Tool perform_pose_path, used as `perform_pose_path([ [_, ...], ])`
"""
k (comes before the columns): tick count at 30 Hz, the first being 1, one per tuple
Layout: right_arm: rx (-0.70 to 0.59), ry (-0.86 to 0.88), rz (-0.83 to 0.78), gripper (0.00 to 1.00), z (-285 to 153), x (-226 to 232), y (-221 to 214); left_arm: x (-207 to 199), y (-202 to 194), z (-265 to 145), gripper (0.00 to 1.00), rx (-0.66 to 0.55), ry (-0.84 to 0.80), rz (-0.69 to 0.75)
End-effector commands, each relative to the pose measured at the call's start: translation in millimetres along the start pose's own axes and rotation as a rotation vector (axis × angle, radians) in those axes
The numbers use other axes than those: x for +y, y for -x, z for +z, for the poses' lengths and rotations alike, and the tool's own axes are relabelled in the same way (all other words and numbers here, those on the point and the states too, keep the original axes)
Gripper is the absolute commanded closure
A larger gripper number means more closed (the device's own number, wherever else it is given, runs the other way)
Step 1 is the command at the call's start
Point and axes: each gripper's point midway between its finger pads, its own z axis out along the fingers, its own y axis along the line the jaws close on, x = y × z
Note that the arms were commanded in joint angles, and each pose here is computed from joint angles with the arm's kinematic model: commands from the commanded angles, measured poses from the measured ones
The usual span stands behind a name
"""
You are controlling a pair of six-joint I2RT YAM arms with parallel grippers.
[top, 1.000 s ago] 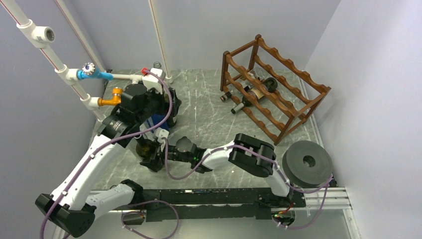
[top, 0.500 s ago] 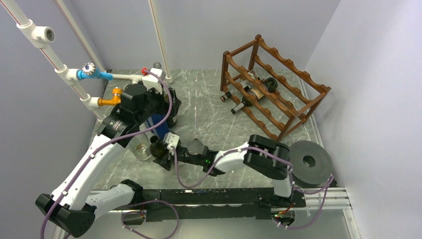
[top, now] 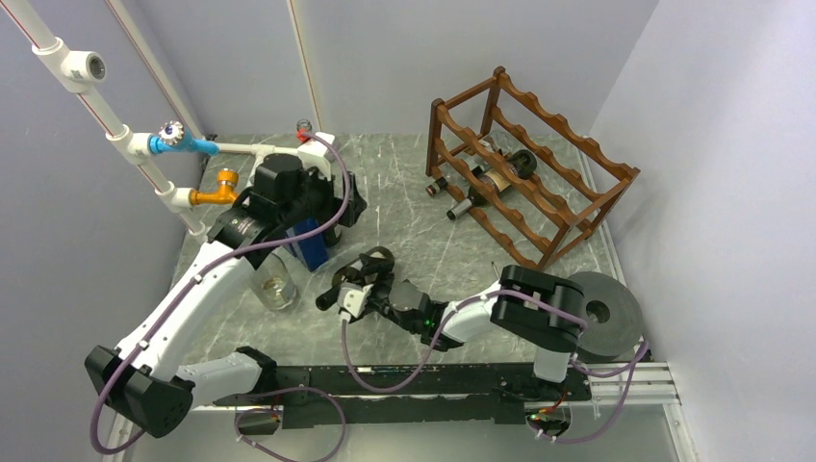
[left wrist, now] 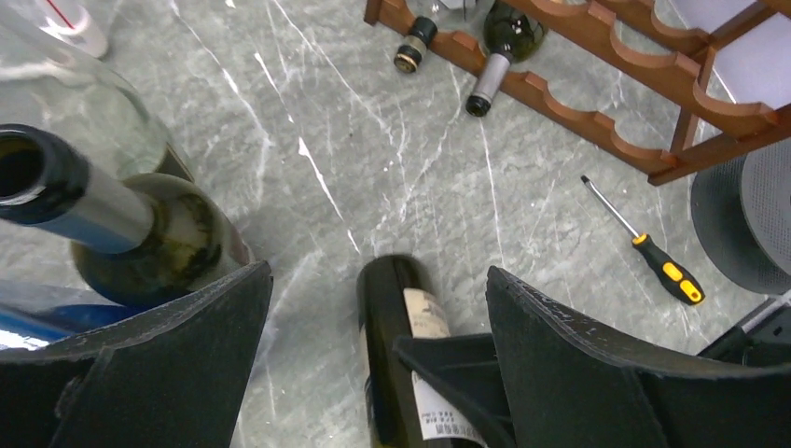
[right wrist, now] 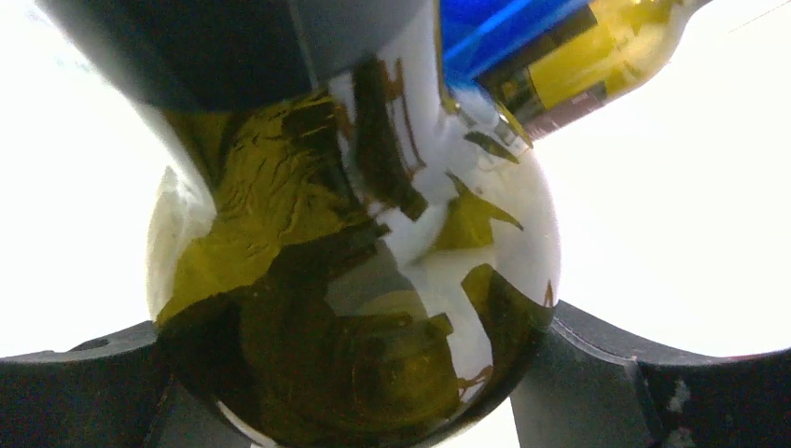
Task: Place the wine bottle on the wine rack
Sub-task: Pick up the wine bottle from the center of the board.
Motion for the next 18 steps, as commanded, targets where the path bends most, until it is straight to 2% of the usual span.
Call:
perform_pose_path([
  [1, 0.014, -0.117, -0.082, 1.0, -17, -42, -6, -24, 11, -1, 0.1, 0.003, -0.079, -0.006],
  [6, 0.03, -0.071, -0.056, 1.0, -34, -53, -17, -37, -36, -7, 0.14, 0.133, -0.152, -0.118],
  [11, 0.03, -0.072, -0.046, 1.0, -50, -62, -26, -45, -88, -39, 0.13, 0.256, -0.205, -0.215],
  [14, 0.031, -0.073, -0.055, 1.0, -56, -64, -29, -55, -106, -57, 0.16, 0.317, -0.254, -0.259],
  [18, 0.035, -0.054, -0.066, 1.0, -59, -64, -35, -58, -117, -60, 0.18, 0.332, -0.269, -0.309],
])
